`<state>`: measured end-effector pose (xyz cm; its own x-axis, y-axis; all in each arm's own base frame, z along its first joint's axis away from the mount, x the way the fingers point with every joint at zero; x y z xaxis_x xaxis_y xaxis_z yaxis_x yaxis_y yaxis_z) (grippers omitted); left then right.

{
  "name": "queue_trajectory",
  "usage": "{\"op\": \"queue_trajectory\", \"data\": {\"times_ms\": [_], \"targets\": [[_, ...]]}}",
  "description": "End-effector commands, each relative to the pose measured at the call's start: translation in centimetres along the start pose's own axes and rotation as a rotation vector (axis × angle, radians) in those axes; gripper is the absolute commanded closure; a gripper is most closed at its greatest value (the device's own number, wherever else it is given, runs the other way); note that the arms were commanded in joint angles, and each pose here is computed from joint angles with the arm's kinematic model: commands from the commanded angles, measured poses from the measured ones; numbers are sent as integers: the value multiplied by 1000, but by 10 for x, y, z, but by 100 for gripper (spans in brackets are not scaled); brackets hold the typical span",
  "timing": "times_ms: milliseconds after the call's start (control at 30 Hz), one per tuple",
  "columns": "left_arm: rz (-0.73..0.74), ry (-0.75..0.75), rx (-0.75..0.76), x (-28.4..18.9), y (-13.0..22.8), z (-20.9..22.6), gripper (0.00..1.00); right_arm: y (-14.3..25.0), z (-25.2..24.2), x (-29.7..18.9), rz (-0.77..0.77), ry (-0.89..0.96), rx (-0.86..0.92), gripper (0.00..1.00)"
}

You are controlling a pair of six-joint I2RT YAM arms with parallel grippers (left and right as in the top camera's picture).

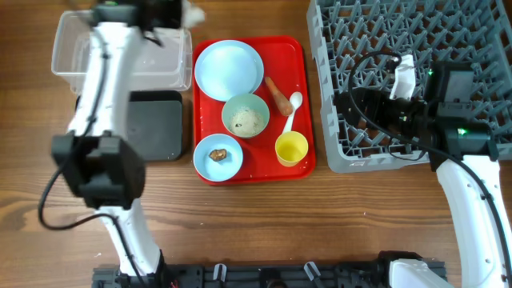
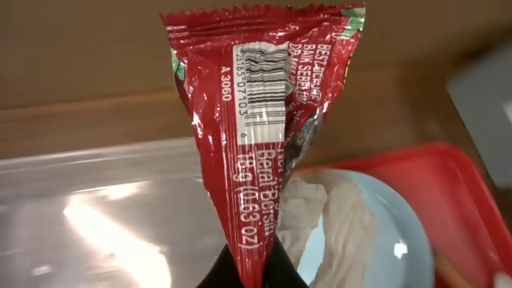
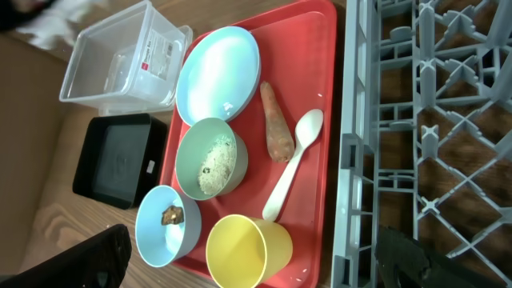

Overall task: Sort waste into correct bins and load items into the dishwasher rack
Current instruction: 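Drop the packet and tissue into the clear plastic bin with left gripper, then grasp the small light blue bowl and tip its food onto the black tray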

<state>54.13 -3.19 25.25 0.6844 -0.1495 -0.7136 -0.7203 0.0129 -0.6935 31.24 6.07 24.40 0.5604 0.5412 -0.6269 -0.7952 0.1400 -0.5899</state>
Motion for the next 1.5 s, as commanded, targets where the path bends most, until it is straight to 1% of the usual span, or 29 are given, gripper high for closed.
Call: {"op": "queue_trajectory", "data": {"times_ms": [0, 67, 167, 200, 233, 267, 300, 333, 367, 400, 433, 533, 567, 600, 667, 733, 767, 833, 867, 900, 933, 1000, 1067, 1100, 1167, 1200, 1233, 1267, 1467], "targets": [[0, -102, -138, 1, 6, 72, 96, -5, 0, 0, -6, 7, 2, 0], [1, -142, -186, 6, 13, 109, 96, -5, 0, 0, -6, 7, 2, 0], [56, -155, -213, 28, 33, 126, 96, -5, 0, 0, -7, 7, 2, 0], [75, -152, -216, 36, 38, 126, 89, -5, 0, 0, -7, 7, 2, 0], [97, -148, -217, 43, 44, 124, 75, -5, 0, 0, -6, 7, 2, 0], [116, -143, -215, 46, 48, 121, 54, -5, 0, 0, -6, 7, 2, 0], [128, -137, -211, 48, 50, 116, 27, -5, 0, 0, -6, 7, 2, 0], [131, -132, -206, 48, 50, 112, 14, -5, 0, 0, -6, 7, 2, 0], [121, -129, -200, 43, 46, 108, 6, -5, 0, 0, -6, 7, 2, 0], [108, -127, -195, 34, 40, 104, 2, -5, 0, 0, -6, 7, 2, 0], [89, -126, -188, 22, 33, 100, 0, -5, 0, 0, -6, 7, 2, 0], [37, -96, -170, -32, 12, 79, 0, -5, 0, 0, -6, 7, 1, 0], [44, -45, -168, -50, 12, 65, 1, -5, 0, 0, -7, 8, -1, 0], [82, 91, -190, -80, 17, 35, 3, -6, 0, 0, -10, 8, -4, 0], [203, 204, -264, -112, 40, 2, 0, -7, -3, 0, -16, 29, -6, 0], [389, 214, -287, -126, 74, -22, 0, -8, -4, -1, -20, 40, -7, 0], [490, 210, -273, -128, 93, -36, 3, -8, -4, -1, -23, 40, -9, 0], [647, 224, -205, -121, 128, -73, 5, -12, -3, -1, -38, 38, -19, 0], [726, 163, -178, -111, 152, -90, 5, -14, -3, -1, -47, 36, -24, 0], [760, 91, -177, -103, 166, -94, 5, -14, -3, -1, -50, 36, -26, 0], [770, 73, -166, -95, 178, -103, 5, -15, -3, -1, -52, 36, -28, 0], [754, 103, -123, -73, 206, -132, 12, -14, -3, -1, -47, 36, -24, 0], [773, 105, -61, -62, 232, -146, 18, -13, -3, -1, -42, 37, -21, 0], [794, 82, -22, -55, 252, -148, 23, -12, -3, -1, -40, 37, -20, 0], [813, 76, 6, -45, 277, -149, 31, -11, -3, -1, -36, 38, -17, 0], [817, 76, 10, -40, 288, -148, 48, -11, -3, -1, -35, 37, -16, 0], [817, 78, 13, -34, 297, -147, 62, -11, -3, -1, -35, 38, -15, 0], [816, 79, 14, -31, 305, -145, 66, -10, -4, -1, -30, 38, -11, 0], [818, 81, 20, -22, 327, -142, 68, -8, -4, 0, -20, 40, -5, 0]]}}
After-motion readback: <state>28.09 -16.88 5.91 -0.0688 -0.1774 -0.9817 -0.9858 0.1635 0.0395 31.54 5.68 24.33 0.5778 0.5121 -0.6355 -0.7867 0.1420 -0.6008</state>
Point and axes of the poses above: each gripper's point midway between its finger pads, its own x axis out along the fingers, its own z axis along the line the jaws close on, y = z × x, the point moved 4 cm from there along -x, back along the fingers, and after that the axes turned 3 degrees about -x, right-handed, at the moved point
